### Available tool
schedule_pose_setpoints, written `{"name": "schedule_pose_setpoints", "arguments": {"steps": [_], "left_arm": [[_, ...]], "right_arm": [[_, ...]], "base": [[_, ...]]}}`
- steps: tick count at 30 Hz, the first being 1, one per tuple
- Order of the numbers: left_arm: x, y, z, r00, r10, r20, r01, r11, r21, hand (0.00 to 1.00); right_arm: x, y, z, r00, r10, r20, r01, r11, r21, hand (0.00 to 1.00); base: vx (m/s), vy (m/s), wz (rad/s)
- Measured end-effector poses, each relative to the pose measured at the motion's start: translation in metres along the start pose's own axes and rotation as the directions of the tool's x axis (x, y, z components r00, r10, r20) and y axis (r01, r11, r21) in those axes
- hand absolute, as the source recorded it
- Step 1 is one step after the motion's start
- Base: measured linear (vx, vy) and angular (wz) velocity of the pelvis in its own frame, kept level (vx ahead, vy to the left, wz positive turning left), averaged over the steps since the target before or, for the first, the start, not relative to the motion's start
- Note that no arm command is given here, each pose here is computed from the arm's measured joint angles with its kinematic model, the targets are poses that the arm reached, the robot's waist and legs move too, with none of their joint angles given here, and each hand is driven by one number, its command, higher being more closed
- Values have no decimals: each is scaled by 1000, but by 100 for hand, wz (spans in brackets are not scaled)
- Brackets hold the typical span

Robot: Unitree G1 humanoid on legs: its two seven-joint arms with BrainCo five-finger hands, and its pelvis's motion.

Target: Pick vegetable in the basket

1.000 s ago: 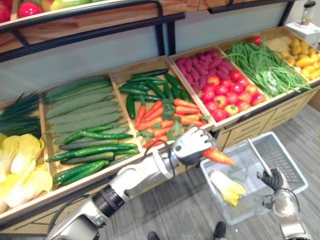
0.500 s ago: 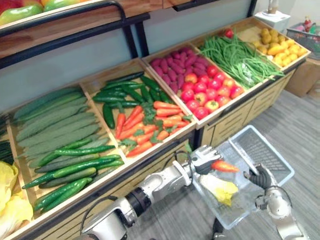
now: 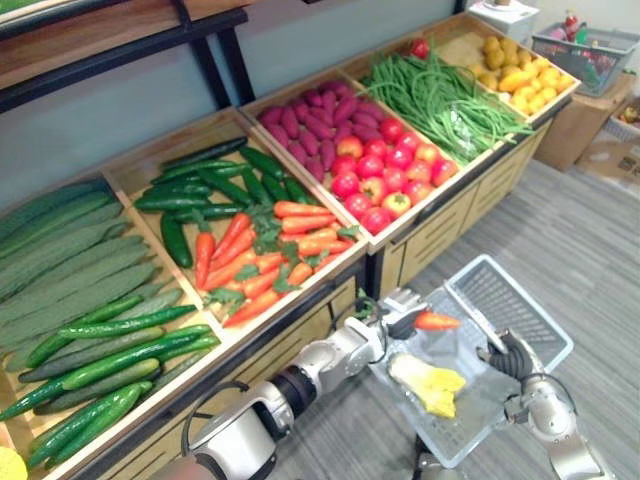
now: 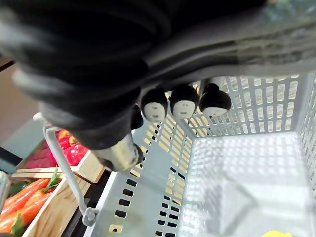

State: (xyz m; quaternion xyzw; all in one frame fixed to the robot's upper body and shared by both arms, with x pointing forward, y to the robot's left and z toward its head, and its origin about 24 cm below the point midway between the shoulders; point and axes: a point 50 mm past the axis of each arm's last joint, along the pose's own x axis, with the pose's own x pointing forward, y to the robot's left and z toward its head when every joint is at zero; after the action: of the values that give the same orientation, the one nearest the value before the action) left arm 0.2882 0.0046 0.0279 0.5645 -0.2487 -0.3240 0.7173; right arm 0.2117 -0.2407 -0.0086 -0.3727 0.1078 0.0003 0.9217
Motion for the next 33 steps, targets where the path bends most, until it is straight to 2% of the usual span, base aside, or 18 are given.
{"name": "schedule_pose_setpoints", "arguments": {"steps": [14, 23, 33], "left_arm": [[18, -3, 25, 999, -3, 54, 5, 1000, -25, 100], [23, -13, 52, 989, -38, 142, 42, 999, -22, 100], [20, -27, 54, 983, -108, 150, 110, 994, -2, 100]], "right_arm": [[3, 7, 7, 999, 25, 26, -25, 1000, -1, 100], [7, 7, 12, 999, 17, 42, -17, 1000, 8, 100], [8, 7, 11, 999, 14, 37, -14, 1000, 7, 100]], "base": [[-8, -7, -2], [-5, -3, -1], [0, 0, 0]]}}
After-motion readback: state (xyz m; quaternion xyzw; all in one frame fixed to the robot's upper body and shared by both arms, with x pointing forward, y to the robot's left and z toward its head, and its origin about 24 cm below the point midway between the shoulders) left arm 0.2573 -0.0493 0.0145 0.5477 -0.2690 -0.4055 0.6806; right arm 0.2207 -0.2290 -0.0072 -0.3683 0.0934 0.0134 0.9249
